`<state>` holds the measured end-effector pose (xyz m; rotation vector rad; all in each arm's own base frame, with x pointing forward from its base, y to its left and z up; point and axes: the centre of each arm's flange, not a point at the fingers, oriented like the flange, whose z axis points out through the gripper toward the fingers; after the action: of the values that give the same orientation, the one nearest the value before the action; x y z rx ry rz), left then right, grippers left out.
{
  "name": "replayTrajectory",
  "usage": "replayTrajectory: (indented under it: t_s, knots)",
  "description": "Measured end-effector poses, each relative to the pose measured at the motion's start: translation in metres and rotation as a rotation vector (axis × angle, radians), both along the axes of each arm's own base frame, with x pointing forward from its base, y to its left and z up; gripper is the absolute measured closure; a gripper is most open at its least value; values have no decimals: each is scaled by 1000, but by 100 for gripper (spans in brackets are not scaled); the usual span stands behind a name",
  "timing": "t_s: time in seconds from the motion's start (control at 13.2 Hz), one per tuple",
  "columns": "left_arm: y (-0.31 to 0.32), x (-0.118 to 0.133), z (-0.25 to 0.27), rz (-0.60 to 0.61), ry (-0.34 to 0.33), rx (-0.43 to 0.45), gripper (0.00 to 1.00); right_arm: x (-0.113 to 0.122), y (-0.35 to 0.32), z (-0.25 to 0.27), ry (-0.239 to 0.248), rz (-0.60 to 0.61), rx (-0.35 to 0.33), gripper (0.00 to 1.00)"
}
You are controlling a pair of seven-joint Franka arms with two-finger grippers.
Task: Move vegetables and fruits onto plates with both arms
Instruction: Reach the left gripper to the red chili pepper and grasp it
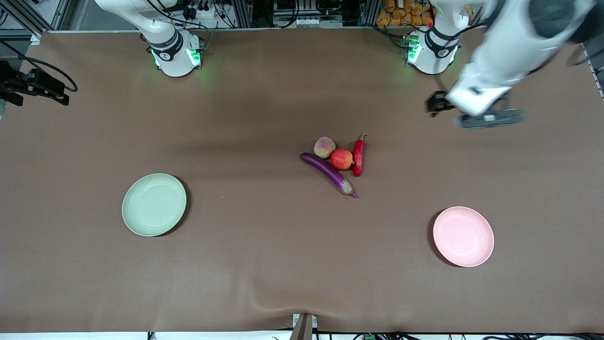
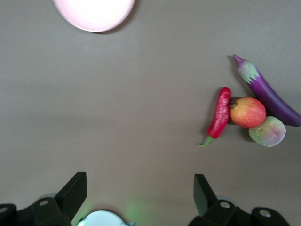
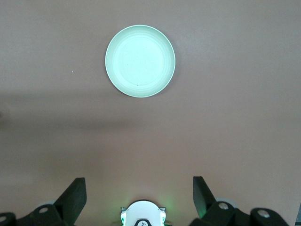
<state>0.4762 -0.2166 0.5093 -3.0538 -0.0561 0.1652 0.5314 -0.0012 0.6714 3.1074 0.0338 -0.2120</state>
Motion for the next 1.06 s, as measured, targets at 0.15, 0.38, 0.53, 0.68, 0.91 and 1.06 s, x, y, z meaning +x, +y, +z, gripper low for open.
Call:
replayTrajectory:
  t_s: [0.15,0.38,0.53,0.68,0.91,1.06]
  knots:
    - [-35,-17,-53,-42,-14,-5,0,0,0,0,0,0,0,0]
    - [-72,-32,-155,-90,6,-72,0,0,0,-1,1,0,0,0]
    - [-93,-35,-206,-88,43,-123,0,0,0,-1,2,-1,0,0]
    - [-107,-38,-241,-101,64,-155,0,0,-1,-1,3,-1,0,0]
    - [-118,-42,-269,-150,67,-163,8,0,-1,-2,5,-3,0,0]
    - [-119,-45,-282,-185,74,-143,15,0,-2,-2,6,-5,0,0]
